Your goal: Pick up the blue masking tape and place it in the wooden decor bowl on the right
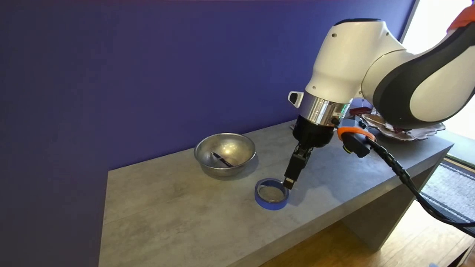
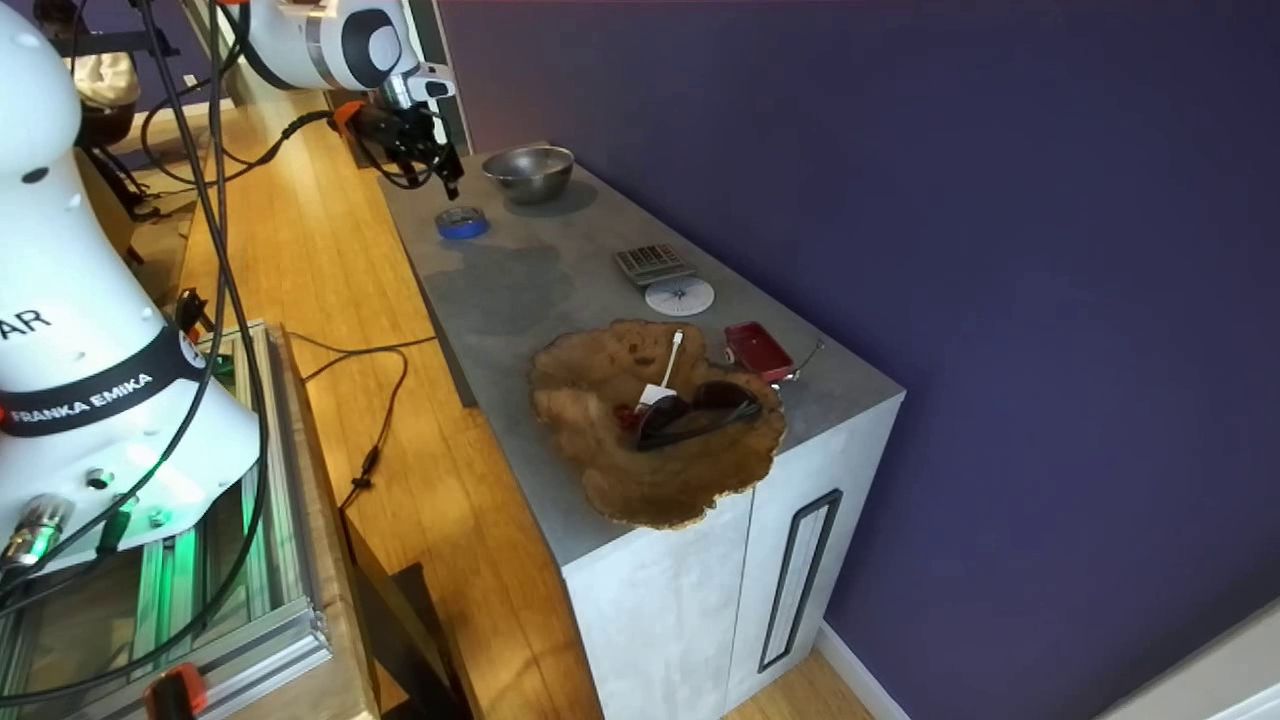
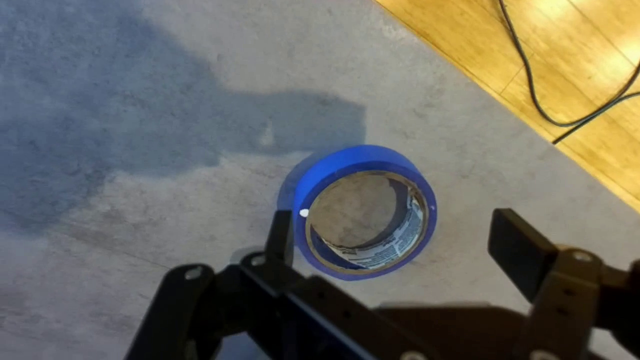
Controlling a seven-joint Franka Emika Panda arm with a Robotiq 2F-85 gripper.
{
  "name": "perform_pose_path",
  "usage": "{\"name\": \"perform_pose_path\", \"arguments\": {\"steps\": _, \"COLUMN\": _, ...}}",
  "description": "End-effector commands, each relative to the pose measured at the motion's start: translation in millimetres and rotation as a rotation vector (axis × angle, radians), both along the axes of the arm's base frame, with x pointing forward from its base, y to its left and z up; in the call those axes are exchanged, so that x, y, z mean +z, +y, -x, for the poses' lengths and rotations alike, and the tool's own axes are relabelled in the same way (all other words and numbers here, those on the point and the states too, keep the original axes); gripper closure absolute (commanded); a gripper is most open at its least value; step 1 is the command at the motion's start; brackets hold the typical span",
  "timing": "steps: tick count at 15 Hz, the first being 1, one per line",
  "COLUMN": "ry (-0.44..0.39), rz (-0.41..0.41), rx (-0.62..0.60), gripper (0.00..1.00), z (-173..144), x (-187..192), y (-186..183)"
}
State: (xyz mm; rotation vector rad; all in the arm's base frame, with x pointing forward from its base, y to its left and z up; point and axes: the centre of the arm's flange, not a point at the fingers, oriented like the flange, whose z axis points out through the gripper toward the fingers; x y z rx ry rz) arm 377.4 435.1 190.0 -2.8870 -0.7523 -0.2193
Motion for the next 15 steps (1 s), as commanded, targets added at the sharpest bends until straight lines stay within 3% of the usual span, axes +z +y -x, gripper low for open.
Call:
{"name": "perform_pose_path", "arguments": {"steps": 1, "ry": -0.009, "rz": 0.023, "rx": -0.037, "gripper": 0.0, "z": -1.4, "x": -21.6, "y": 7.9}}
{"name": "perform_pose_path", "arguments": {"steps": 4, "ry": -0.002, "rz": 0.02, "rx": -0.046, "gripper": 0.0, "z": 1.3, "x": -38.4, "y": 12.2}}
{"name": "perform_pose_path", "arguments": {"steps": 5, "ry": -0.009, "rz": 0.02, "rx": -0.048, "gripper": 0.14, "z": 0.9, "x": -43.3, "y": 15.0}}
{"name": "perform_pose_path", "arguments": {"steps": 9, "ry": -0.039, "rz": 0.0, "rx": -0.098, "gripper": 0.36, "z": -6.3, "x": -57.8, "y": 20.6}}
{"name": "perform_pose_path", "arguments": {"steps": 15, "ry": -0.06, "rz": 0.004, "rx": -0.212, "gripper": 0.3, "z": -24.7, "x": -62.5, "y": 5.3}}
